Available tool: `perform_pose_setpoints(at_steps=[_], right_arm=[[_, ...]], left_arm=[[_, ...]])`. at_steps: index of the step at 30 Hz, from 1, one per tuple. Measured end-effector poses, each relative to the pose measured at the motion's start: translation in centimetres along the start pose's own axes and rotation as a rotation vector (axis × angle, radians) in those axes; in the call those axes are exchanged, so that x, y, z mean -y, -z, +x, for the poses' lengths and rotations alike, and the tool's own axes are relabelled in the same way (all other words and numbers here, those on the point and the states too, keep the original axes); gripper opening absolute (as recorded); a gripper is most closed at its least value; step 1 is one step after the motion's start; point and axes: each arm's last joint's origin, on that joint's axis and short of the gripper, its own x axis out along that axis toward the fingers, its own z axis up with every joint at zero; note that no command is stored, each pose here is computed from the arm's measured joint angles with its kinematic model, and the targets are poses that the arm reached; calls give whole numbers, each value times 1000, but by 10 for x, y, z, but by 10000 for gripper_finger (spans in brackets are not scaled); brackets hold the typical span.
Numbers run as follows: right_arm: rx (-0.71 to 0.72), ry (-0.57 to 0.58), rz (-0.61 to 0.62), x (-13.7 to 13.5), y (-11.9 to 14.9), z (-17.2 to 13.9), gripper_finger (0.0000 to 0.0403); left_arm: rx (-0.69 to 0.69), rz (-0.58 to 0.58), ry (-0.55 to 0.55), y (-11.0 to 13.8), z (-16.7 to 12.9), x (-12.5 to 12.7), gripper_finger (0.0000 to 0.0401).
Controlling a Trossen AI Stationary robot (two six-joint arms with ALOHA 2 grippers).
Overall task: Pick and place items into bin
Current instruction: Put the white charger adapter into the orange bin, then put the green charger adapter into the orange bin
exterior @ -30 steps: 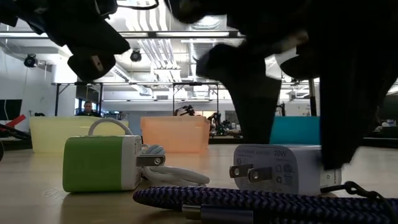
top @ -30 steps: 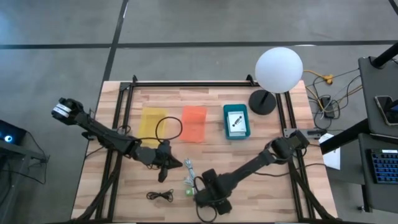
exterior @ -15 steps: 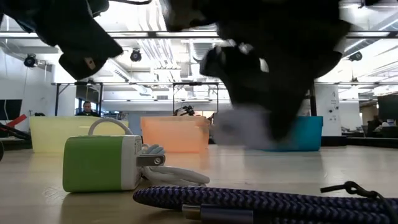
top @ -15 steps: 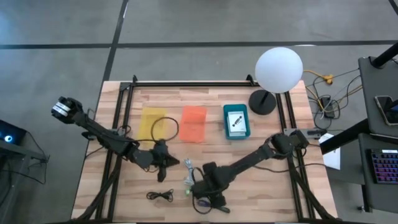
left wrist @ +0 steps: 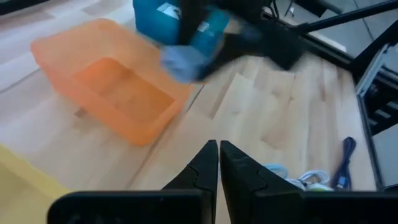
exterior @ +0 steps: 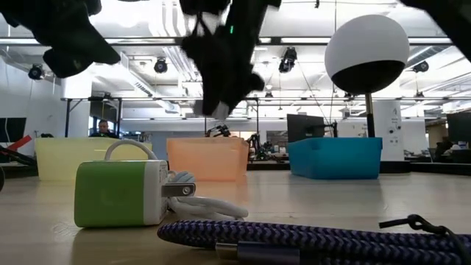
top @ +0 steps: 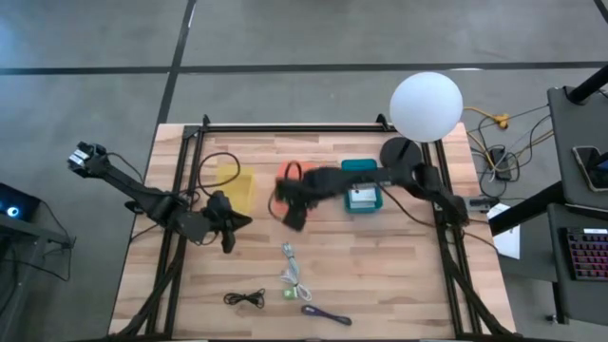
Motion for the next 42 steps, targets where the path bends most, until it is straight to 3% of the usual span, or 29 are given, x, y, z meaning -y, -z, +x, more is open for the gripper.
perform_pose_setpoints(at_steps=[3,7,16,19,24,29,33,39,42], right_arm=[[-13,29,67,35,-14,12,195],[-12,29,29,60,-24,13,216],[-13,1,-94,37,-16,10,298],[-32,-54,-209,13,-4,-1,306],[-33,-144,-508,-65,40,-22,300],[102,-159,-666,-135,80,-18,291],[148,-208,-609,-168,100,-3,287],[171,-287,-427,-193,112,21,287],[157,-290,-399,-198,118,31,285]], left_arm=[[1,-11,4,0,-1,0,2],[-17,-19,-13,3,3,1,2],[-80,14,-68,15,21,6,2],[-91,12,-55,16,22,8,2],[-123,31,-2,15,22,11,2],[-167,72,63,17,23,14,2],[-210,85,83,22,25,15,2],[-279,110,135,33,28,24,2],[-308,131,152,40,29,28,2]])
